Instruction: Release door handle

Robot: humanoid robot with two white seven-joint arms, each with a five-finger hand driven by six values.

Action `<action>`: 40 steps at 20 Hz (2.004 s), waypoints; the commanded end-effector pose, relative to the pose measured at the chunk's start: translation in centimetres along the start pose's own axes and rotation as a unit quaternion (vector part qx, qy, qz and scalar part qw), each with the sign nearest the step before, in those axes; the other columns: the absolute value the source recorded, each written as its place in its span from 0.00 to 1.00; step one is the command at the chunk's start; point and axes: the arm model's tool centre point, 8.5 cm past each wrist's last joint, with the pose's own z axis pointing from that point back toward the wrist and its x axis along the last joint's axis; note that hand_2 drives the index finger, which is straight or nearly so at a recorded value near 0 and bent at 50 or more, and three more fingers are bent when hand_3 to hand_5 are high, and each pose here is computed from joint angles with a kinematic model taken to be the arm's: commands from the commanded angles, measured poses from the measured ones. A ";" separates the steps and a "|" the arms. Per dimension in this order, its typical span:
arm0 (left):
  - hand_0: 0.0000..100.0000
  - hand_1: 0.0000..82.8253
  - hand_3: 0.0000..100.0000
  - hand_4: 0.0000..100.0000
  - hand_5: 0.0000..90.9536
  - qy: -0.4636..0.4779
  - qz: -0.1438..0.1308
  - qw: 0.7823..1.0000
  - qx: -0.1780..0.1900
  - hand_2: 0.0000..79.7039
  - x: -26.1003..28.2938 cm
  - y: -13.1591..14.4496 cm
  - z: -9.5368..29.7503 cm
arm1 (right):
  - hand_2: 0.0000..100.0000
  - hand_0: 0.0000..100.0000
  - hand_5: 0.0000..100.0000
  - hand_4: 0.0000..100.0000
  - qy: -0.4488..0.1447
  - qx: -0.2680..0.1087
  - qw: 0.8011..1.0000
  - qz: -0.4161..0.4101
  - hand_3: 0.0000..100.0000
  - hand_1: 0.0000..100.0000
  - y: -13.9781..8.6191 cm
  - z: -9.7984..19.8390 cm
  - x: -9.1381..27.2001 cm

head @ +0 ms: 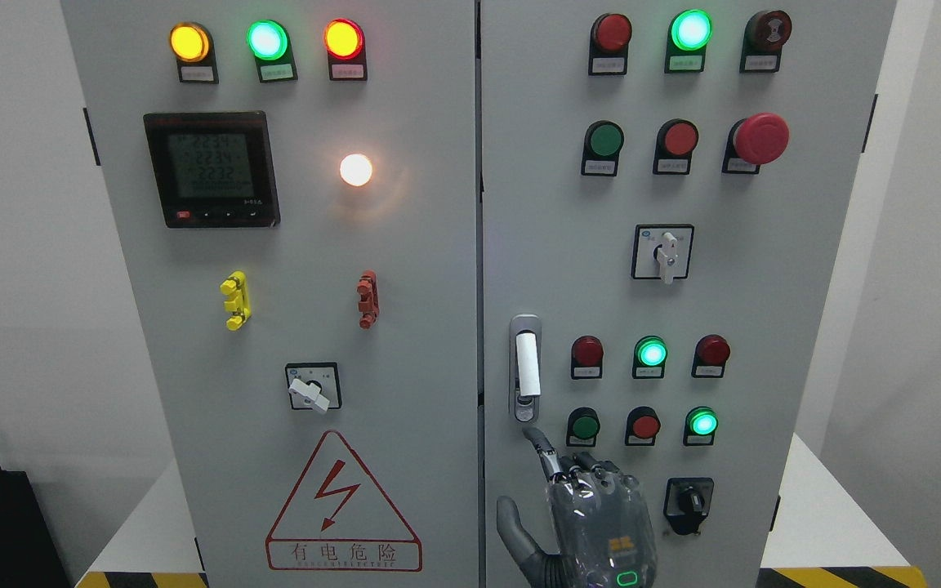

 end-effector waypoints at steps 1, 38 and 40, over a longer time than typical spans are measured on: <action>0.12 0.47 0.00 0.00 0.00 0.010 -0.006 1.000 0.000 0.00 -0.7 0.0 0.1 | 0.75 0.53 0.51 0.61 0.003 -0.016 1.000 -0.010 0.81 0.37 -1.1 0.1 0.1; 0.12 0.47 0.00 0.00 0.00 0.010 -0.006 1.000 0.000 0.00 -0.7 0.0 0.1 | 1.00 0.49 0.97 1.00 0.025 -0.035 0.999 0.002 1.00 0.13 -4.4 -3.9 -1.0; 0.12 0.47 0.00 0.00 0.00 0.010 -0.006 1.000 0.000 0.00 -0.7 0.0 0.1 | 1.00 0.50 0.97 1.00 0.023 -0.026 0.999 0.003 1.00 0.11 -4.4 -4.2 -0.9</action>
